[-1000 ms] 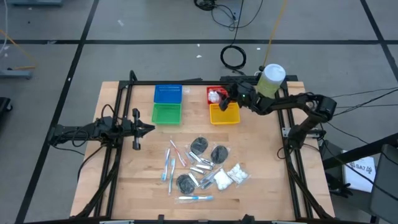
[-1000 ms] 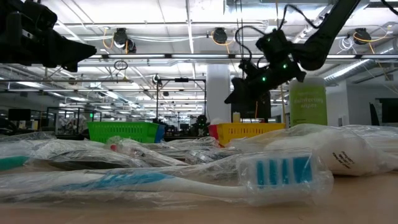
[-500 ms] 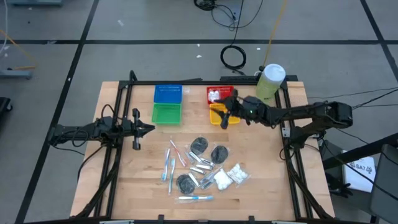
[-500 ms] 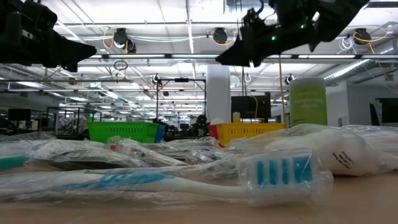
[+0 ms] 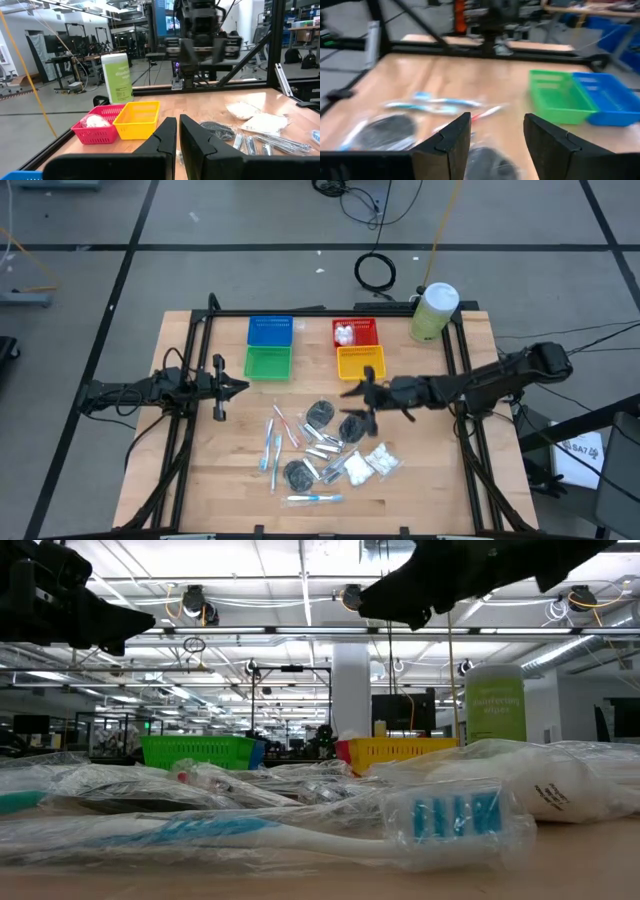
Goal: Pick & Place Travel size toiletries
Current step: Put the cotton pack into the red bin
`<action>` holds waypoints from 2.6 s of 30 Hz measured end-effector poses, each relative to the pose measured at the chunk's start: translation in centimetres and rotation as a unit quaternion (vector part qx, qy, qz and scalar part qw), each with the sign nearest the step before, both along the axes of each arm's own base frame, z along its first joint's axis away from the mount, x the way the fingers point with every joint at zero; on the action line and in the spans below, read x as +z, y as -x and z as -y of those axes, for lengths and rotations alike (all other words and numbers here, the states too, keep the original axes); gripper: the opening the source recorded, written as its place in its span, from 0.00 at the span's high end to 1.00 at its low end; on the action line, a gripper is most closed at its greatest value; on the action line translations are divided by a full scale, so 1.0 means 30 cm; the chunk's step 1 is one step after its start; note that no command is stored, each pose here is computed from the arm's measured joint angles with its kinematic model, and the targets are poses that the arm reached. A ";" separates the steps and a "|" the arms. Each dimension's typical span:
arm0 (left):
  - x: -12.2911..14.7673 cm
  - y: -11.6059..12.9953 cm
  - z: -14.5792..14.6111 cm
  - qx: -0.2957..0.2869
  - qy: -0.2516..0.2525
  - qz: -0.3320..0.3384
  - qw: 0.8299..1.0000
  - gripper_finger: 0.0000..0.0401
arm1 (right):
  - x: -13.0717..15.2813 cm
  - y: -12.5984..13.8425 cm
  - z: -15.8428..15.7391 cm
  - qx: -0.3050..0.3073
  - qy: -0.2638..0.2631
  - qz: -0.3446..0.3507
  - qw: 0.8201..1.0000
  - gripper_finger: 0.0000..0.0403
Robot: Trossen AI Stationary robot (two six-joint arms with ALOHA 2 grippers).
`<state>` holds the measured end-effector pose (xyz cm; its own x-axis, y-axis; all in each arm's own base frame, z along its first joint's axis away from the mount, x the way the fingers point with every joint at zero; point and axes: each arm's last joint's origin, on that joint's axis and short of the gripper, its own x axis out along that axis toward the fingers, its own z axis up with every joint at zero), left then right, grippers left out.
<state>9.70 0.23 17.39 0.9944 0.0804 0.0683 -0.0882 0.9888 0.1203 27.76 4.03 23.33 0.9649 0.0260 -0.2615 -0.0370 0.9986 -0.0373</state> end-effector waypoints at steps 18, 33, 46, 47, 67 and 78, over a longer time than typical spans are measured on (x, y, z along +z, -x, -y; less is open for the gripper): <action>0.000 0.000 0.000 0.000 0.000 0.000 1.000 0.94 | -0.054 0.090 -0.239 0.122 -0.012 -0.092 0.988 0.58; 0.000 0.000 0.000 0.000 0.000 0.000 1.000 0.94 | -0.025 0.168 -0.259 -0.010 -0.037 -0.314 0.949 0.45; 0.000 0.000 0.000 0.000 0.000 0.000 1.000 0.94 | -0.105 0.229 -0.294 -0.048 -0.115 -0.356 0.926 0.43; 0.000 0.000 0.000 0.000 0.000 0.000 1.000 0.94 | -0.113 0.227 -0.296 -0.047 -0.121 -0.350 0.928 0.42; 0.000 0.000 0.000 0.000 0.000 0.000 1.000 0.94 | -0.286 0.178 -0.352 -0.021 -0.113 -0.416 0.902 0.42; 0.000 0.000 0.000 0.000 0.000 0.000 1.000 0.94 | -0.295 0.177 -0.274 -0.046 -0.026 -0.442 0.896 0.42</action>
<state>9.70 0.23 17.39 0.9944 0.0804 0.0688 -0.0883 0.9888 0.1203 22.45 12.25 14.49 0.3809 -0.0092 -0.9246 0.0531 0.9985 0.0119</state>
